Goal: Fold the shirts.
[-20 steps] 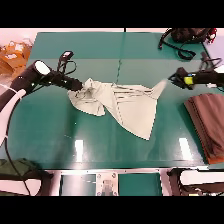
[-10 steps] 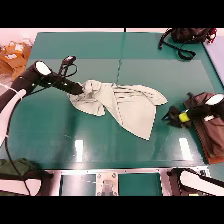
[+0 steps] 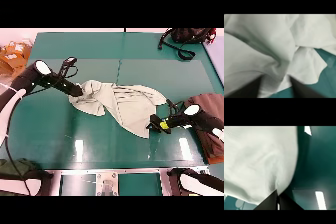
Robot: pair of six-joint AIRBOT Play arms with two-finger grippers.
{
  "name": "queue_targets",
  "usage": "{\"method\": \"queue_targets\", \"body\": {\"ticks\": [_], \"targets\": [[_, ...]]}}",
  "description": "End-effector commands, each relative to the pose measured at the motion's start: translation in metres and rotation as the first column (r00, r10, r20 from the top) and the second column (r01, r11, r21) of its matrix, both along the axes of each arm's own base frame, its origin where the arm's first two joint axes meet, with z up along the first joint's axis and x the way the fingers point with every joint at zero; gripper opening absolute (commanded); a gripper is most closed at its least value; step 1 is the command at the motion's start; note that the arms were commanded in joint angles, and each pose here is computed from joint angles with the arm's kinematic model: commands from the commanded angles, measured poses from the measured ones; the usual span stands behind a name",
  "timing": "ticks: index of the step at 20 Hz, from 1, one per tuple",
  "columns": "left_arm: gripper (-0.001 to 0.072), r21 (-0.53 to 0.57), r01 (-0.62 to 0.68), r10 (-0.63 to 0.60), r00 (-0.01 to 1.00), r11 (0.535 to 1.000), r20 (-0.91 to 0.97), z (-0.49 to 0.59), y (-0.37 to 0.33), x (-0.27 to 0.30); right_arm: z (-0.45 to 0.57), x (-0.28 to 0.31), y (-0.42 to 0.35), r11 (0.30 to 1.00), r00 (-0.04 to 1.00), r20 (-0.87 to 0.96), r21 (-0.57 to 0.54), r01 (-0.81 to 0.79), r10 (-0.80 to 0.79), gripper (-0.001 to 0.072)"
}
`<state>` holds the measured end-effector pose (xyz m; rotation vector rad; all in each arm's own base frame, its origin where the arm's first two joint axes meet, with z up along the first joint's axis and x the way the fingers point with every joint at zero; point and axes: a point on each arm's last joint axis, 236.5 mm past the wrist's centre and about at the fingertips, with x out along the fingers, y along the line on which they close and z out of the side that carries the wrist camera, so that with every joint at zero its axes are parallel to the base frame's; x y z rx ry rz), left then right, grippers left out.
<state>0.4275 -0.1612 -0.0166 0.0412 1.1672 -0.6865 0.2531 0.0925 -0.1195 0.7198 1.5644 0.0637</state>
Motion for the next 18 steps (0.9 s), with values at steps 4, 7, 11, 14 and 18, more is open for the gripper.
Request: {"method": "queue_targets", "body": {"ticks": [4, 7, 11, 14, 18], "targets": [[0.0595, 0.051, 0.082, -0.082, 0.997, 0.995, 0.008, 0.066, 0.006, 0.001, 0.008, 0.034, -0.034, 0.995, 0.992, 0.120, -0.101, -0.015, 0.027, 0.0015], [0.0595, 0.029, -0.061, 0.051, 0.961, 0.998, 0.272, 0.092, 0.010, 0.071, 0.008, 0.035, -0.041, 0.995, 0.993, 0.120, -0.104, 0.003, 0.009, 0.0015], [0.0595, 0.151, -0.114, 0.091, 0.984, 0.982, 0.152, 0.019, 0.035, 0.079, 0.008, 0.035, -0.041, 0.994, 0.992, 0.125, -0.106, -0.008, 0.021, 0.0015], [0.0594, 0.180, -0.111, 0.101, 0.993, 0.977, 0.060, -0.020, 0.038, 0.073, 0.008, 0.035, -0.041, 0.994, 0.992, 0.127, -0.107, -0.013, 0.026, 0.0015], [0.0580, 0.169, -0.065, 0.081, 0.993, 0.983, -0.090, -0.052, 0.031, 0.049, 0.008, 0.036, -0.041, 0.994, 0.991, 0.128, -0.108, -0.013, 0.027, 0.0015]]}}
